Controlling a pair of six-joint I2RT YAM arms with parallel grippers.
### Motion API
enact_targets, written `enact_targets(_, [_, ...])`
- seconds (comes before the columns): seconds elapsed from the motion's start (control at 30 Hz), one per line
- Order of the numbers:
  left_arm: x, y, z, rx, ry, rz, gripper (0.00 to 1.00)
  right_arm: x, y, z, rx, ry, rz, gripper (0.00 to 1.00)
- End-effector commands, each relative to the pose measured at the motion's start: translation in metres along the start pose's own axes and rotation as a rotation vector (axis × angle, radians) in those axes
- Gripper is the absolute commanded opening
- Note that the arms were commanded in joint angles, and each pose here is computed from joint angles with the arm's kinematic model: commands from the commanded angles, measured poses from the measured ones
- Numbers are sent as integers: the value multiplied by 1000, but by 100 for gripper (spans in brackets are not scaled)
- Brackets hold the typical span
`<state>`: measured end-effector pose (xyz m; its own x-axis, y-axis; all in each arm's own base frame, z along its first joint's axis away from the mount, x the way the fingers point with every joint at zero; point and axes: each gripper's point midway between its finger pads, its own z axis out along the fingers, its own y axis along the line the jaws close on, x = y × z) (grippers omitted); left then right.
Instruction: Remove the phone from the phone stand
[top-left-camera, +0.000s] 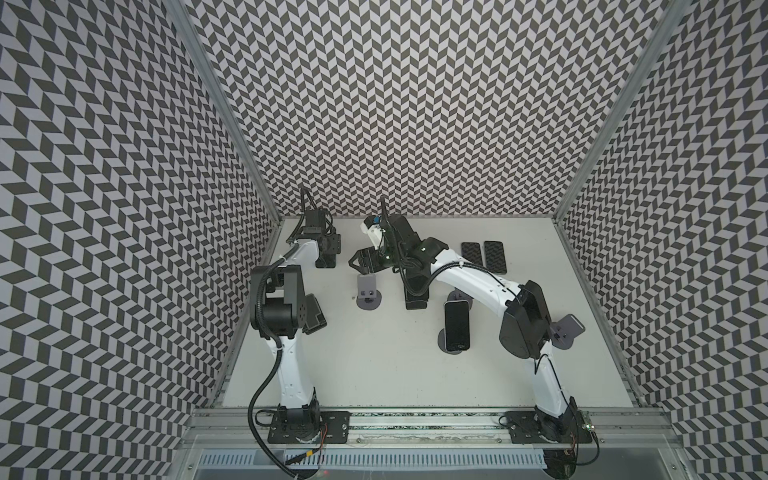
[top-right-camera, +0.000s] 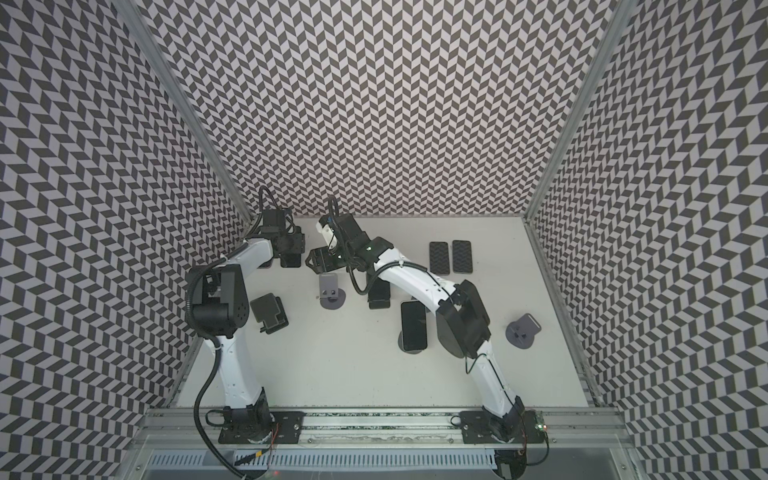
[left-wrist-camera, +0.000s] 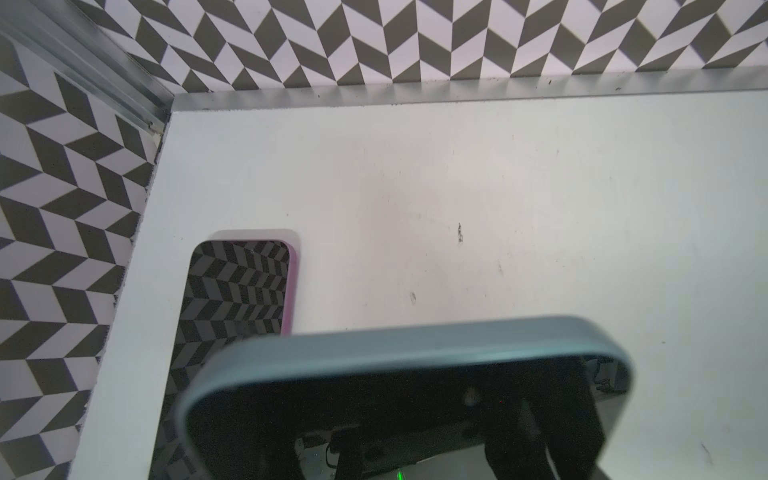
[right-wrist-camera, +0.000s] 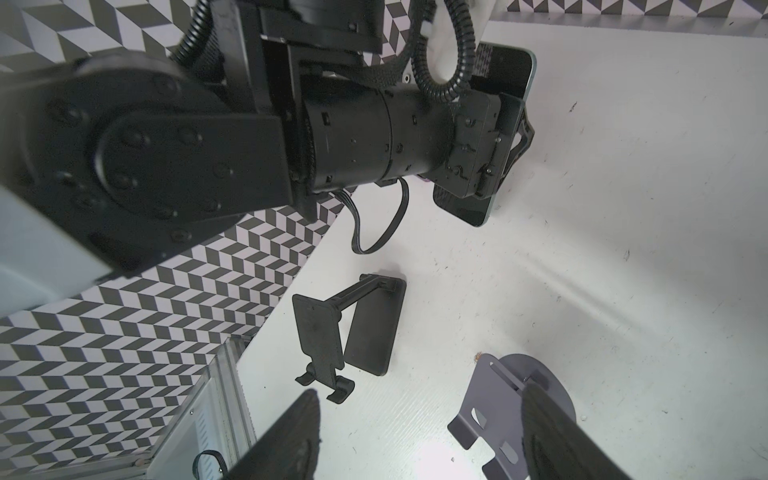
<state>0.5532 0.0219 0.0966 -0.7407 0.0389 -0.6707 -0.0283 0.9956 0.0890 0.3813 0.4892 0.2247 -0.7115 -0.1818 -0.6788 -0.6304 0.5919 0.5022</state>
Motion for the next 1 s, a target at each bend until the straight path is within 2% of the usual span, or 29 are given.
enact_targets(0.0, [2,4,-2,-1,14,-14,63,-19,17,1,-58,-58,-1,73])
enact_targets(0.2, [10,2,6,6,34,-13,63,-23,20,6,-86,-56,16,72])
enact_targets(0.6, [15,26,15,-33,63,17,63,-18,-3,4,-57,-36,36,71])
enact_targets(0.97, [18,39,20,-40,71,11,63,-14,-4,11,-69,-26,47,69])
